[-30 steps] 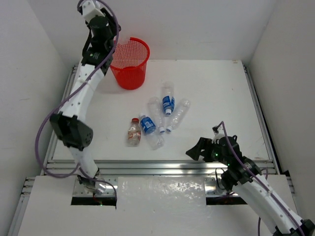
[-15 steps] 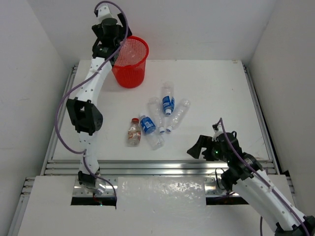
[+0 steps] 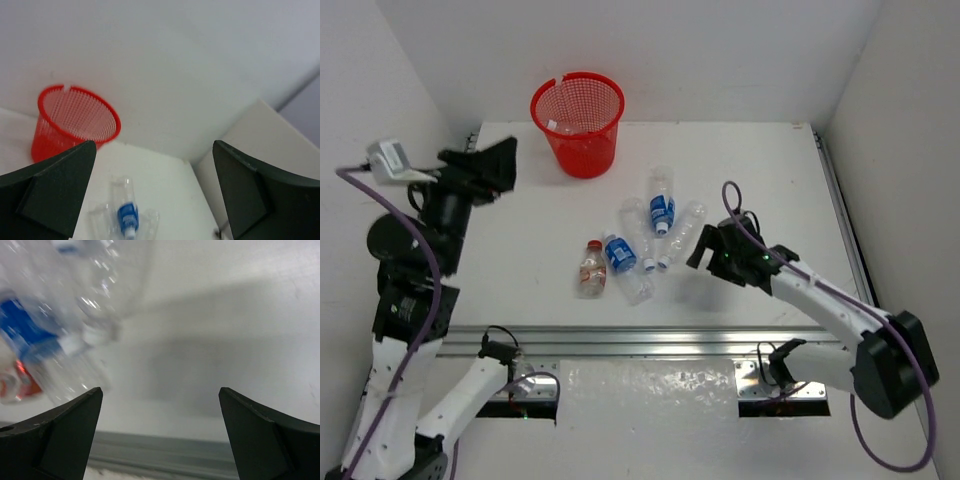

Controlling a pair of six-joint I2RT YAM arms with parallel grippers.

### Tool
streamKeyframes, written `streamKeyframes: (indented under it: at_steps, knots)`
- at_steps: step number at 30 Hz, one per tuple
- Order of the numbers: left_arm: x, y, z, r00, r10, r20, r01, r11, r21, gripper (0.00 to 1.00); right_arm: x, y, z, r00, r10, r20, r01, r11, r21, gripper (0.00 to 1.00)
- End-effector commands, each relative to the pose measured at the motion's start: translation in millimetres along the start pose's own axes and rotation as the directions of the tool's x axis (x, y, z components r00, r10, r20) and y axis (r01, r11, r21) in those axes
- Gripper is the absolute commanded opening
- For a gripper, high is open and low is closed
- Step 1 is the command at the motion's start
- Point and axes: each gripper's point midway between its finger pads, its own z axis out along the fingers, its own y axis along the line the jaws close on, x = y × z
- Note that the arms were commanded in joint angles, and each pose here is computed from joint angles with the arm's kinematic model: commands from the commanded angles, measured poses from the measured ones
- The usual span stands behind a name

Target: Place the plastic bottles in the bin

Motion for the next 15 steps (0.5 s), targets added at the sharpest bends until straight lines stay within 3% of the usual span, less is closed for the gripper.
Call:
streamKeyframes:
  at_steps: [1,8,15]
  knots:
    - [111,42,-14,0.954,-0.017,-0.3,0.008,1.0,-0.03,1.0,-50,36,14,0.987,0.098,0.127,-0.095,0.995,-0.033,0.99]
    - [172,102,-64,0.863,0.131,-0.488,-0.194,0.978,-0.079,1.0,-87,67,51,0.993,0.062,0.104,-0.07,0.995,0.066,0.99]
    - [186,123,-75,0.865,0.182,-0.467,-0.245,0.966,-0.077,1.0,-85,78,90,0.999,0.018,0.026,-0.02,0.996,0.091,0.93]
